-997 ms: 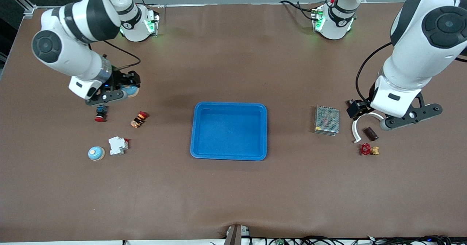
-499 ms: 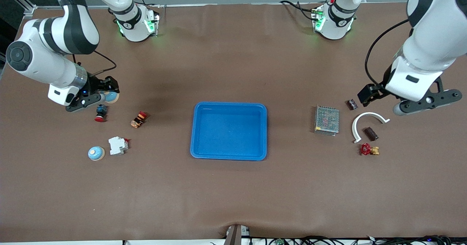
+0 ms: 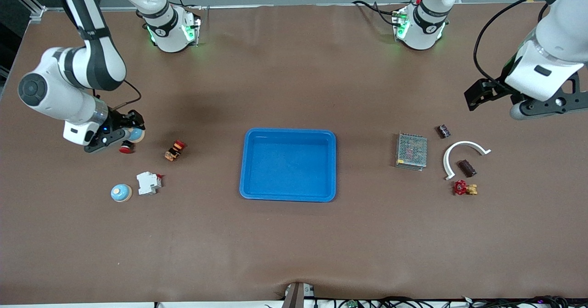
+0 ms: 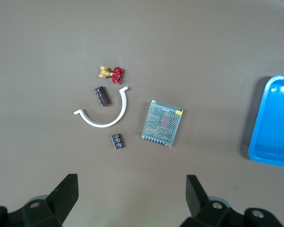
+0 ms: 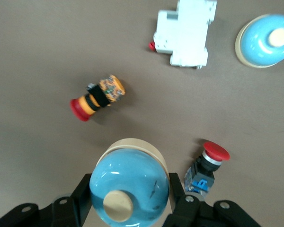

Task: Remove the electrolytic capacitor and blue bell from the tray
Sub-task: 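Lower the bell beside the red button and open the right gripper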

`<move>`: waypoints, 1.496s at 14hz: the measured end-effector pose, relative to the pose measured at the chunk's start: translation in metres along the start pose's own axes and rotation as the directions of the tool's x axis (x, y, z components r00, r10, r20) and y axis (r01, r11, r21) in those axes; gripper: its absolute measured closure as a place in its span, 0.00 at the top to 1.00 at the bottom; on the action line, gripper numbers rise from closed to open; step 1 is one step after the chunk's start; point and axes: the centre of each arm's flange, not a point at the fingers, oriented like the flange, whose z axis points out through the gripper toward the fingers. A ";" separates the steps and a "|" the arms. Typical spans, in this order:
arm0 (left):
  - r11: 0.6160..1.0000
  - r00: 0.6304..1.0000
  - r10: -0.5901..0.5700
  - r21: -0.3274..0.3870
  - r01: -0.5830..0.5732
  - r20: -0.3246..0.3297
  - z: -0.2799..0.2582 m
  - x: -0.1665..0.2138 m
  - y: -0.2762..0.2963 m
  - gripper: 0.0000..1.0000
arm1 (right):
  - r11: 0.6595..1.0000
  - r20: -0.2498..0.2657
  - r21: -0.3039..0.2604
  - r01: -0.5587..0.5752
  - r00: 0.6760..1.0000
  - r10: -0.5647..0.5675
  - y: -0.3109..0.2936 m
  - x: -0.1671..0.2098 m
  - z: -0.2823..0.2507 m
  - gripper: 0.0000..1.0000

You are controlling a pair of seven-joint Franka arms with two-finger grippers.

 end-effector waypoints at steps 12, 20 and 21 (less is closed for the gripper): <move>0.996 0.997 0.074 -0.045 -0.074 -0.014 -0.017 -0.028 -0.040 1.00 | 1.000 0.029 -0.003 0.020 0.999 -0.019 0.002 0.015 0.092 0.67; 0.997 0.998 0.050 -0.056 -0.051 -0.025 -0.021 -0.020 -0.051 1.00 | 1.000 0.032 -0.005 0.019 0.999 -0.019 0.003 0.015 0.105 0.67; 0.997 0.999 0.051 -0.055 -0.052 -0.021 -0.019 -0.019 -0.051 1.00 | 1.000 0.032 -0.005 0.019 0.999 -0.019 0.003 0.015 0.106 0.67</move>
